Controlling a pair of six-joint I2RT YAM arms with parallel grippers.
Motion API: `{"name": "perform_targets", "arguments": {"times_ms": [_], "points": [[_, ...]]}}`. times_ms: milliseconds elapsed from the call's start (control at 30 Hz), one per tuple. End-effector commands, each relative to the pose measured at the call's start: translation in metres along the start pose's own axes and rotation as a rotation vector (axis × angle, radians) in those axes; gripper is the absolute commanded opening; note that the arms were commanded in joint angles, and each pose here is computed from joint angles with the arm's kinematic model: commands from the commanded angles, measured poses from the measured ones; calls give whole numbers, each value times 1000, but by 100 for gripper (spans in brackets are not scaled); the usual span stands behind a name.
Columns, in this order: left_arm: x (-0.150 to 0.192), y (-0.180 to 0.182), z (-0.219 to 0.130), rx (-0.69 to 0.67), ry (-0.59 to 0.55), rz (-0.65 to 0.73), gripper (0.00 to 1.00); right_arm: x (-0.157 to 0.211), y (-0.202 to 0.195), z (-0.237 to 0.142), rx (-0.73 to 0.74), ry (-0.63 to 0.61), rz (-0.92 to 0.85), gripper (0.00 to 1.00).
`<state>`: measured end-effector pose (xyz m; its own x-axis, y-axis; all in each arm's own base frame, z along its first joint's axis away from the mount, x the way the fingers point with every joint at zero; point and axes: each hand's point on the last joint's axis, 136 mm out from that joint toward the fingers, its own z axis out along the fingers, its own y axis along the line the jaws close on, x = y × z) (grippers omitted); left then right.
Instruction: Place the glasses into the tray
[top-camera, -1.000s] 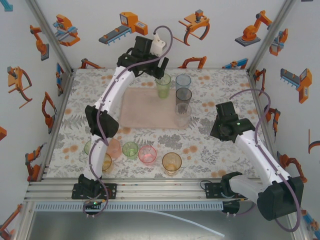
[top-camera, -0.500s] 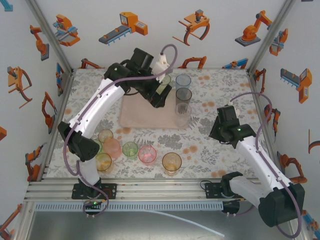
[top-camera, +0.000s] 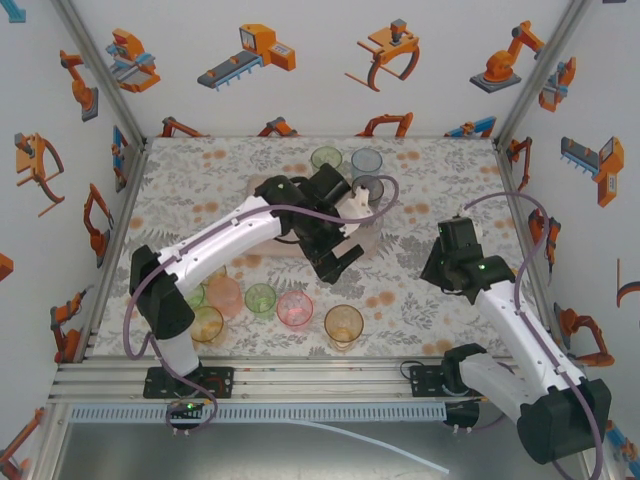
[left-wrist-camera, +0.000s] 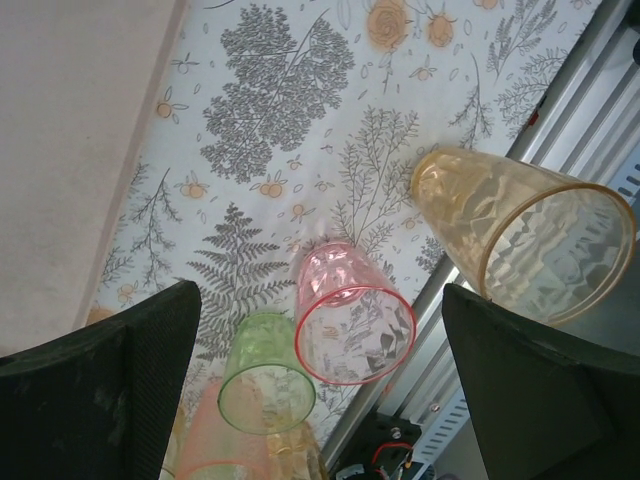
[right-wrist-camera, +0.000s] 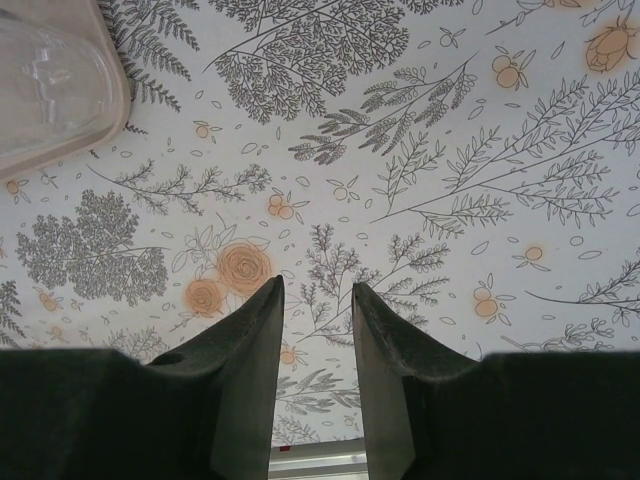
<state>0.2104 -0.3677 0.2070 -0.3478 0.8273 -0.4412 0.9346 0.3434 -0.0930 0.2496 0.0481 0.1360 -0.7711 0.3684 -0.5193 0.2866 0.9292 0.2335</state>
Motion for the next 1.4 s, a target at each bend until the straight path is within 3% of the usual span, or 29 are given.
{"name": "perform_targets", "arguments": {"times_ms": [0,333,867,1000,1367], "points": [[-8,-13,-8,-19,-36,19,100,5,-6,0,13,14,29,35],[0,-51,13,60,18,59,96,3,-15,-7,7,19,78,35],[8,-70,26,59,49,107,94,4,-21,-13,8,18,94,35],[11,-66,33,-1,63,126,91,5,-23,-13,14,15,96,35],[23,-70,46,24,91,112,78,7,-26,-15,16,5,102,35]]}}
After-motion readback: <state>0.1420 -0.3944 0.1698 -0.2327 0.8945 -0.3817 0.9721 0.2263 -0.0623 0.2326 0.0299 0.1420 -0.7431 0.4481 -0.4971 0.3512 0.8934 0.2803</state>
